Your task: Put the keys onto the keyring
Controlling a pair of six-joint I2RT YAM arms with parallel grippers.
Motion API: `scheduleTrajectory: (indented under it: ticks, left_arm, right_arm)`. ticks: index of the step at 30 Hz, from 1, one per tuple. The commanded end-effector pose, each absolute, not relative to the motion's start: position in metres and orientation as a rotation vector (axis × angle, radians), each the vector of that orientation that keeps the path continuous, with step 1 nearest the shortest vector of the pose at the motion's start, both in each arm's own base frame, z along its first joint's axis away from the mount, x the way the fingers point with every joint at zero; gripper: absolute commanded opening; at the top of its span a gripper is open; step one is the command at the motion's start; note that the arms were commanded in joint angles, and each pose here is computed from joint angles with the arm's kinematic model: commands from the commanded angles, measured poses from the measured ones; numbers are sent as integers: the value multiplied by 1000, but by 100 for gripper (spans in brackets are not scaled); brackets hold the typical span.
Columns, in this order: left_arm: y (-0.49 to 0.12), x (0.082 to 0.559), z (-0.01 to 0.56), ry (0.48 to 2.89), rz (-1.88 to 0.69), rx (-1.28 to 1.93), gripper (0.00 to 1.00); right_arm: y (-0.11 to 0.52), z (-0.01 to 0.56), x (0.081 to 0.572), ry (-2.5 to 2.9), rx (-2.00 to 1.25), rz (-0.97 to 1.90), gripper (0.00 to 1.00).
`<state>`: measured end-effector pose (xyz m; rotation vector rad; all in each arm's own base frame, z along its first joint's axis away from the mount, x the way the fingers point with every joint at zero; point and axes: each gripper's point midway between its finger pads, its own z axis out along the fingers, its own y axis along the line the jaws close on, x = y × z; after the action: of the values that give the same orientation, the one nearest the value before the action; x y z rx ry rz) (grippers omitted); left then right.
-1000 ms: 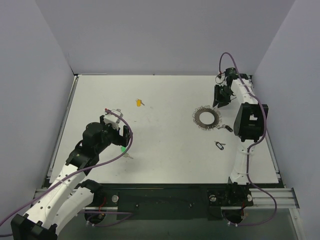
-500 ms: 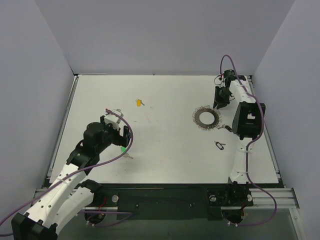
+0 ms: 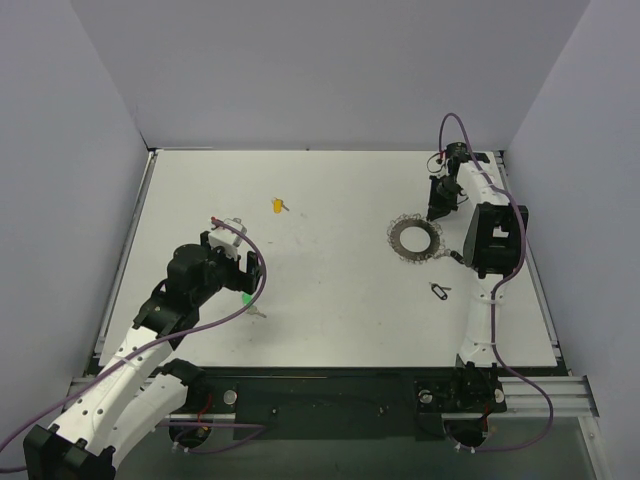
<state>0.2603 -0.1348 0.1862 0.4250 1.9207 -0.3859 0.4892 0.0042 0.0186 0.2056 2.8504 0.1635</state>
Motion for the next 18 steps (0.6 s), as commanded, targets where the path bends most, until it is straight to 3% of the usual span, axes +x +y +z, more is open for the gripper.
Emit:
scheduleTrajectory:
  ticks: [1, 7, 12, 18]
  left_arm:
    - [-137, 266, 197, 1872, -392, 425, 89]
    - [-137, 265, 198, 1871, -395, 427, 89]
    - [-137, 265, 199, 1869, -395, 427, 89]
    - [-137, 265, 197, 1872, -395, 427, 89]
  right_arm:
    - [5, 38, 492, 2826, 210, 154, 5]
    - [6, 52, 494, 2794, 208, 175, 6]
    - [6, 51, 492, 2800, 209, 173, 17]
    - [5, 52, 491, 2798, 215, 175, 15]
